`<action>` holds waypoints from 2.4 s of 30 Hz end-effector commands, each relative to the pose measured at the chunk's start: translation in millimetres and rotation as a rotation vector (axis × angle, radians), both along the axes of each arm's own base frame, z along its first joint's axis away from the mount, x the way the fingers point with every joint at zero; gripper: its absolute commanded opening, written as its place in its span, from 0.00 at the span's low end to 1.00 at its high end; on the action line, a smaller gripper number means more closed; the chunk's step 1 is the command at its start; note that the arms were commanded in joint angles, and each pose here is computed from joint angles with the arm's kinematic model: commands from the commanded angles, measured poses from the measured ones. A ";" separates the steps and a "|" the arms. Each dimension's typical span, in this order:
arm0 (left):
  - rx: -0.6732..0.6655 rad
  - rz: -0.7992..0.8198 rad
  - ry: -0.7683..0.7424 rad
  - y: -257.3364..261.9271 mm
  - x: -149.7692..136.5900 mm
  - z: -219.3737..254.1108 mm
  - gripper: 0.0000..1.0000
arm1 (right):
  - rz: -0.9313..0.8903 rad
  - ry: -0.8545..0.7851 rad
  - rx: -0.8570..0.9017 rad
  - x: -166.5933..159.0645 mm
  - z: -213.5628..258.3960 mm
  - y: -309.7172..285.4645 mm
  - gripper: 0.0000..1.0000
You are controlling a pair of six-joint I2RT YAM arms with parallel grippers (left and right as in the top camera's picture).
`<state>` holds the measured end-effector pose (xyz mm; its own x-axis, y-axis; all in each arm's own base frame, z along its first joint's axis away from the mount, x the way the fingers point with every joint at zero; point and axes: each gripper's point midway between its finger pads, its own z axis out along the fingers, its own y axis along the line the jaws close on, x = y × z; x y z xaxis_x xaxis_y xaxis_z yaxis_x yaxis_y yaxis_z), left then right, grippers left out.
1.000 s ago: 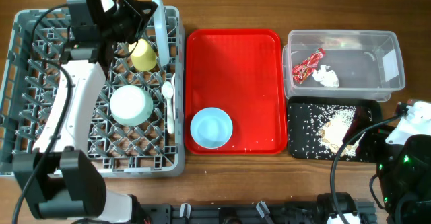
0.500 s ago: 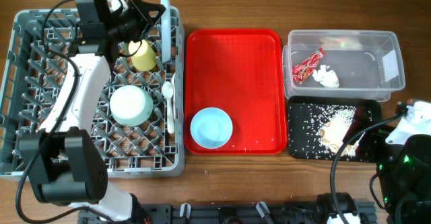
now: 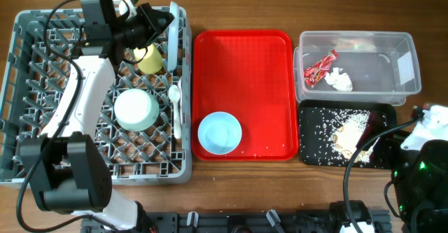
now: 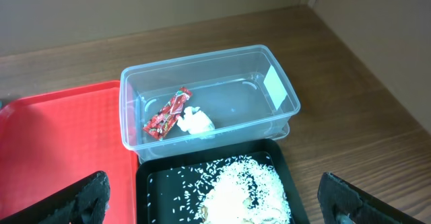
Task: Sort waste into correct bins and load items into the dishwasher rack
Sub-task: 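Stand the plate upright in the rack slots and open the gripper, then withdraw the left gripper from the standing plate, then reach the left gripper to the small light blue bowl and grasp its rim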
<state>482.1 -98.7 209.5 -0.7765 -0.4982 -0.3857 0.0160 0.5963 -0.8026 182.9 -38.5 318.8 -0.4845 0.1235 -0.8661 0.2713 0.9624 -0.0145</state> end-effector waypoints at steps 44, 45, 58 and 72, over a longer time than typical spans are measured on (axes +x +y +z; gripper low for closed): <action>0.699 -0.270 0.316 -104.5 -271.3 -60.4 0.33 | 0.015 -0.007 -0.006 0.0 3.1 1.6 1.00; 0.714 -0.281 0.307 -111.0 -274.0 -67.3 0.33 | 0.015 -0.007 -0.006 0.0 3.1 1.6 1.00; 0.958 -0.347 0.177 -174.6 -269.2 -164.8 0.30 | 0.015 -0.007 -0.006 0.0 3.1 1.6 1.00; 1.026 -0.365 0.232 -165.9 -274.7 -187.2 0.04 | 0.015 -0.007 -0.006 0.0 3.1 1.6 1.00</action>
